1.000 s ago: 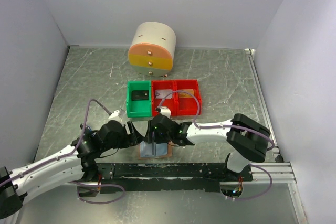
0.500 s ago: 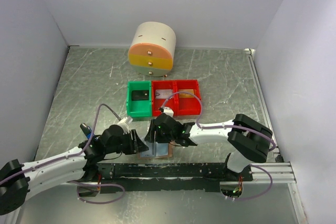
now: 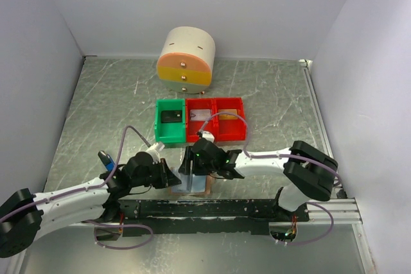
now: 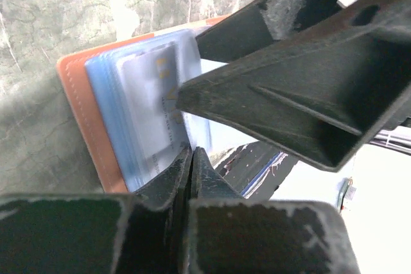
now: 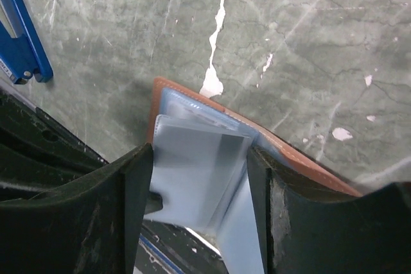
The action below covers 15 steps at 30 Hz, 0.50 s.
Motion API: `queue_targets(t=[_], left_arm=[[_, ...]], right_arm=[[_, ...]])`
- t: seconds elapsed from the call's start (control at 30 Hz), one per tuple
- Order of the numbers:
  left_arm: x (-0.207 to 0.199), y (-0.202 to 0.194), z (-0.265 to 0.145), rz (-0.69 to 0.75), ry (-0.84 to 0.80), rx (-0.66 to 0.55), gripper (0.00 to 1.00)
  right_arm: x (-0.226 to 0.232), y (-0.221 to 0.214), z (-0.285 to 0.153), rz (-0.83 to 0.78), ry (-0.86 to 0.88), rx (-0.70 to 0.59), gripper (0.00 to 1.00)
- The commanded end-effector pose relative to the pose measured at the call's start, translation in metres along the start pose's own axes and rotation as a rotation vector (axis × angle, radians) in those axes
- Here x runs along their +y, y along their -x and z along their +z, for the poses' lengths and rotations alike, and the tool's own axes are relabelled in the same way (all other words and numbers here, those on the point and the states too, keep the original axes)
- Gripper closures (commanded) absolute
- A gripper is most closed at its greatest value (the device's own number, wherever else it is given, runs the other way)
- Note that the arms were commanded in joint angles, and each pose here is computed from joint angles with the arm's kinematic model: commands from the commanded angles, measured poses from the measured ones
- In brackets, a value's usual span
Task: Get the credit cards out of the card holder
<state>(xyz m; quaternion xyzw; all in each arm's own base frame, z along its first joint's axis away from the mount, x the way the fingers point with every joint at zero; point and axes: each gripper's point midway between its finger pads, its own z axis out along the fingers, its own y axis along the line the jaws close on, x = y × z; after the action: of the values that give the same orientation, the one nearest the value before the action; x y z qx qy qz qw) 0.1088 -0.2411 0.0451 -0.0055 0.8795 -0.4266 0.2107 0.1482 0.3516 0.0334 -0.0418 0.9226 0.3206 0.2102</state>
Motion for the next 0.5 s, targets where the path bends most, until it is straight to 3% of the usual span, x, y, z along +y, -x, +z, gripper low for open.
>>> queue_targets(t=[0.0,0.1,0.17,0.37,0.47], left_arm=[[-0.011,0.013,-0.001,0.023,-0.004,-0.035,0.93],[-0.01,0.015,-0.001,0.035,0.021,-0.034,0.92],[-0.011,0.016,0.0,0.048,0.032,-0.029,0.87],[-0.032,0.016,0.004,0.118,-0.024,-0.012,0.46],[-0.043,0.015,0.009,0.137,-0.049,-0.001,0.41]], right_arm=[[-0.001,-0.002,-0.018,-0.014,0.004,0.015,0.38],[0.0,0.011,-0.032,-0.031,-0.013,-0.031,0.35],[-0.004,0.018,-0.04,-0.036,-0.046,-0.058,0.35],[-0.02,0.033,-0.07,-0.008,-0.096,-0.153,0.34],[-0.027,0.038,-0.084,0.022,-0.084,-0.208,0.33]])
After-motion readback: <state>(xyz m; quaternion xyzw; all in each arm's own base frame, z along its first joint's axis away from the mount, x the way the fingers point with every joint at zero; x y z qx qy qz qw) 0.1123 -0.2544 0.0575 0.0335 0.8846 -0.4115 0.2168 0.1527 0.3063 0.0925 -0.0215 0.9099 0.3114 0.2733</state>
